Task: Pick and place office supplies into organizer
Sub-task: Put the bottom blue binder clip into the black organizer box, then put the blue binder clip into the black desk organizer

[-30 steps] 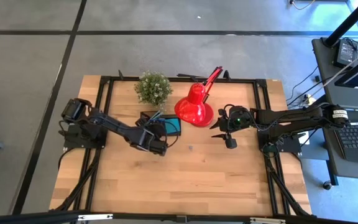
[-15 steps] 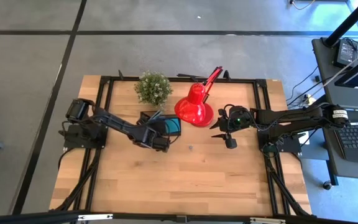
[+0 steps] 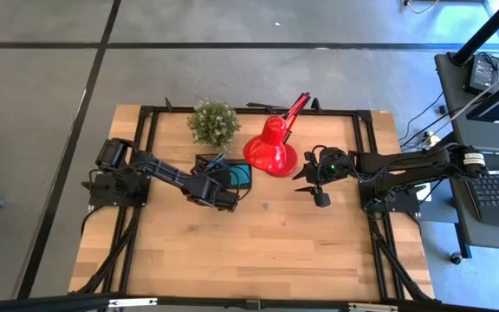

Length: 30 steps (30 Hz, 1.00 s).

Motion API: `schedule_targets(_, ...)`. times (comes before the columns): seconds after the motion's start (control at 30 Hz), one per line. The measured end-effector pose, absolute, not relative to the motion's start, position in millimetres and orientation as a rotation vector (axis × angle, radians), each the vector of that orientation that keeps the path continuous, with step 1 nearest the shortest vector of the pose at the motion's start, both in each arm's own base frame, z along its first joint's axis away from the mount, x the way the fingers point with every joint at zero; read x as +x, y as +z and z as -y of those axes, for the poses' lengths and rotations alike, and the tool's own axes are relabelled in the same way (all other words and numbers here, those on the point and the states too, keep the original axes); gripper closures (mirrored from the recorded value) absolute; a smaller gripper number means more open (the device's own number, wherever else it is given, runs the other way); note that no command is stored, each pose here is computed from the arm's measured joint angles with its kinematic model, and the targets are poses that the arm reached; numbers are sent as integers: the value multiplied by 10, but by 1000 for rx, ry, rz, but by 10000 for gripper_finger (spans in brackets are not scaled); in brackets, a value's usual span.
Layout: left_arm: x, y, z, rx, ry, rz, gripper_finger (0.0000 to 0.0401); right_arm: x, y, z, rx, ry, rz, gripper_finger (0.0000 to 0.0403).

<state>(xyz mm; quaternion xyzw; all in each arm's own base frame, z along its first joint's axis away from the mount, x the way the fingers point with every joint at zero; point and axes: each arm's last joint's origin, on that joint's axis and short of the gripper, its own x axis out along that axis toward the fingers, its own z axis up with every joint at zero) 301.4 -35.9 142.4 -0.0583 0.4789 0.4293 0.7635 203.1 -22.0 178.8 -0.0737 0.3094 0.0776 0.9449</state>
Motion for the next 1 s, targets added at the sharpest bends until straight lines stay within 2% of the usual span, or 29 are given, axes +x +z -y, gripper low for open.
schedule_targets(0.4,3111,1534,402,-140,873,-1048,285,2031,1788,219,-150,158,-631,208)
schedule_targets(0.7,3290,1764,509,-166,764,-1024,284,2030,1787,219,-150,159,-631,208)
schedule_targets(1.0,3362,1933,740,-93,639,-1008,284,2030,1787,220,-151,158,-631,208)
